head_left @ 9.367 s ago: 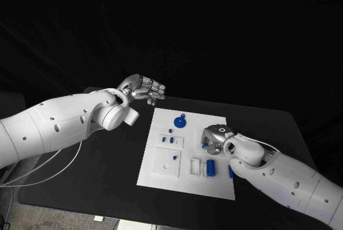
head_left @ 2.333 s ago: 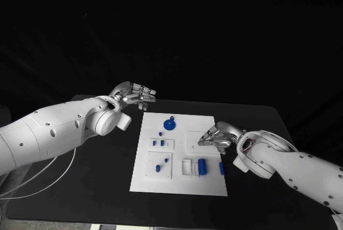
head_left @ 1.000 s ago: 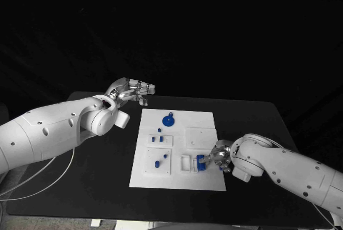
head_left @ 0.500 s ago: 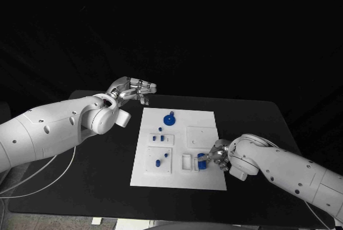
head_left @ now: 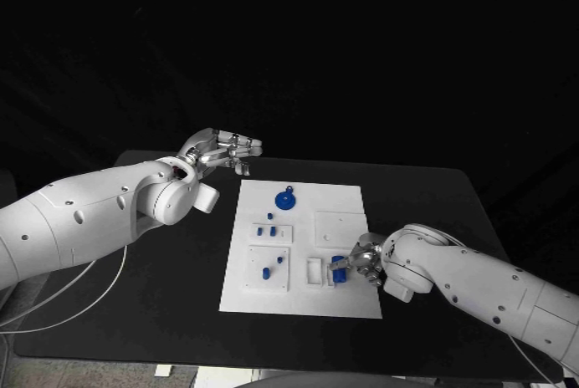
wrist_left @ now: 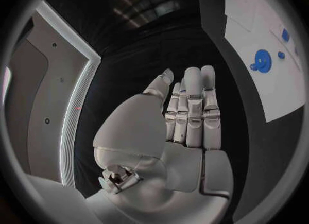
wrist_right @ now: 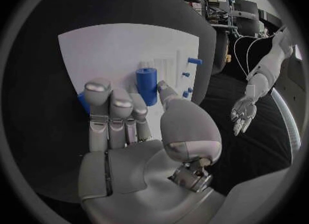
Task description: Assemble the parts on the task board
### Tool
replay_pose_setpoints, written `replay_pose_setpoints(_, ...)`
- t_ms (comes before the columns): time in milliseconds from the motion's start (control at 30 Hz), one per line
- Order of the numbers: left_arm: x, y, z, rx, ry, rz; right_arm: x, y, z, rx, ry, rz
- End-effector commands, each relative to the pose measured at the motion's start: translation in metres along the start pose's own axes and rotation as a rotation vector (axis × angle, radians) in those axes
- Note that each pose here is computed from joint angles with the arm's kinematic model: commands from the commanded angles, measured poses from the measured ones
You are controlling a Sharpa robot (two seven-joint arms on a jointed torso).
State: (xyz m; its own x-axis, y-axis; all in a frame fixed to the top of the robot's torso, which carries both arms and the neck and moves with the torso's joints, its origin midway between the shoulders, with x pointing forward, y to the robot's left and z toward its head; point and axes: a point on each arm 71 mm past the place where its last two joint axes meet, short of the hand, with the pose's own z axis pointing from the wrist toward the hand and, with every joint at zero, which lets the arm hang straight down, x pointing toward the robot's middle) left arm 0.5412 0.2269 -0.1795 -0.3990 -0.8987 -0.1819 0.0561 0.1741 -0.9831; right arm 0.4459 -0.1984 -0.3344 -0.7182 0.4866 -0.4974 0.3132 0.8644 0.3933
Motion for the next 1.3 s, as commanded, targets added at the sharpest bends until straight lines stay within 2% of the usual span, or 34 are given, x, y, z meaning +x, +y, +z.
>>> replay_pose_setpoints(33, 0.0026, -0.001, 0.0008, 0.009, 0.015, -0.013, 0.013, -0.007, 0.005, 0.029, 0.049, -0.032)
replay_pose_setpoints(500, 0.0023, -0.0005, 0.0006, 0.005, 0.017, -0.014, 0.009, -0.01, 0.005, 0.036, 0.008, 0.004)
replay_pose_setpoints(867, 0.0021, 0.0, 0.0004, -0.001, 0.02, -0.015, 0.01, 0.001, -0.011, -0.009, -0.005, 0.071)
replay_pose_setpoints(1300, 0.0019, 0.0004, 0.0002, -0.005, 0.023, -0.016, 0.015, 0.017, -0.025, -0.056, 0.016, 0.073)
